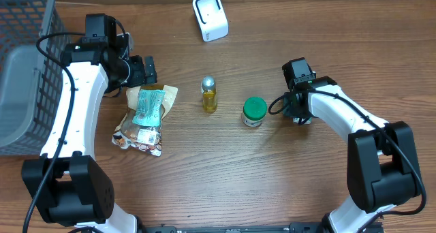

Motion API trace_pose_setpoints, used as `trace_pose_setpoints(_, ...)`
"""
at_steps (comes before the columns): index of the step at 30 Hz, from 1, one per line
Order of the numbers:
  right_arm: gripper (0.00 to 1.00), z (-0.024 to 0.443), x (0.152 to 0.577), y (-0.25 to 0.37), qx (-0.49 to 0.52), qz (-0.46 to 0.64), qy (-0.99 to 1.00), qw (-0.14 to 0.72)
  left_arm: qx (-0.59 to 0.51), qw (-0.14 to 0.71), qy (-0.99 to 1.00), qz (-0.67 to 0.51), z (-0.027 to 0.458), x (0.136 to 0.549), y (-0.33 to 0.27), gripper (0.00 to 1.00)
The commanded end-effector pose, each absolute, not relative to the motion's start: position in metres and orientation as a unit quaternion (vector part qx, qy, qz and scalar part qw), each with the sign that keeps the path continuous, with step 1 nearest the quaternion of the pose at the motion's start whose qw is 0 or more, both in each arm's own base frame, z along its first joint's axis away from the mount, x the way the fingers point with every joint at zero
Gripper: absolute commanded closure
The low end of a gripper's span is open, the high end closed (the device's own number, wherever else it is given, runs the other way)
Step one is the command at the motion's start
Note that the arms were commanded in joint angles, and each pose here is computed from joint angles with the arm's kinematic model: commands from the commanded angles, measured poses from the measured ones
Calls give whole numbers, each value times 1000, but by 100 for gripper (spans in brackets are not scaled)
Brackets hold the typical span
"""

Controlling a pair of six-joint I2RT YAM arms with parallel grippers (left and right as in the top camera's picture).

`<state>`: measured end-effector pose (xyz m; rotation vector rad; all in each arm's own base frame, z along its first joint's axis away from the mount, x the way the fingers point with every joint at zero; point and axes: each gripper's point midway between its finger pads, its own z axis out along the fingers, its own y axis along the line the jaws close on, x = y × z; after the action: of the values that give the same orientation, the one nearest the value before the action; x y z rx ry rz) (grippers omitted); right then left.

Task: Scan the item barcode

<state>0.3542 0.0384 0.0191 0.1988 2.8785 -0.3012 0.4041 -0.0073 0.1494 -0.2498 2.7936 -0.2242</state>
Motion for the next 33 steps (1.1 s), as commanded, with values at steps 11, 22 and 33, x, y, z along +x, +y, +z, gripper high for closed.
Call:
trace_pose_setpoints(11,96,111,381,64,103,127,974,155,-79,181,977,-83,162,408,-9,1)
trace_pose_setpoints(22,96,138,361,57,95,453,874,147,-79,181,977,-83,162,408,-9,0)
trace_pose_setpoints(33,96,87,340,64,102,511,839,158,-79,181,977,-83,162,408,-9,1)
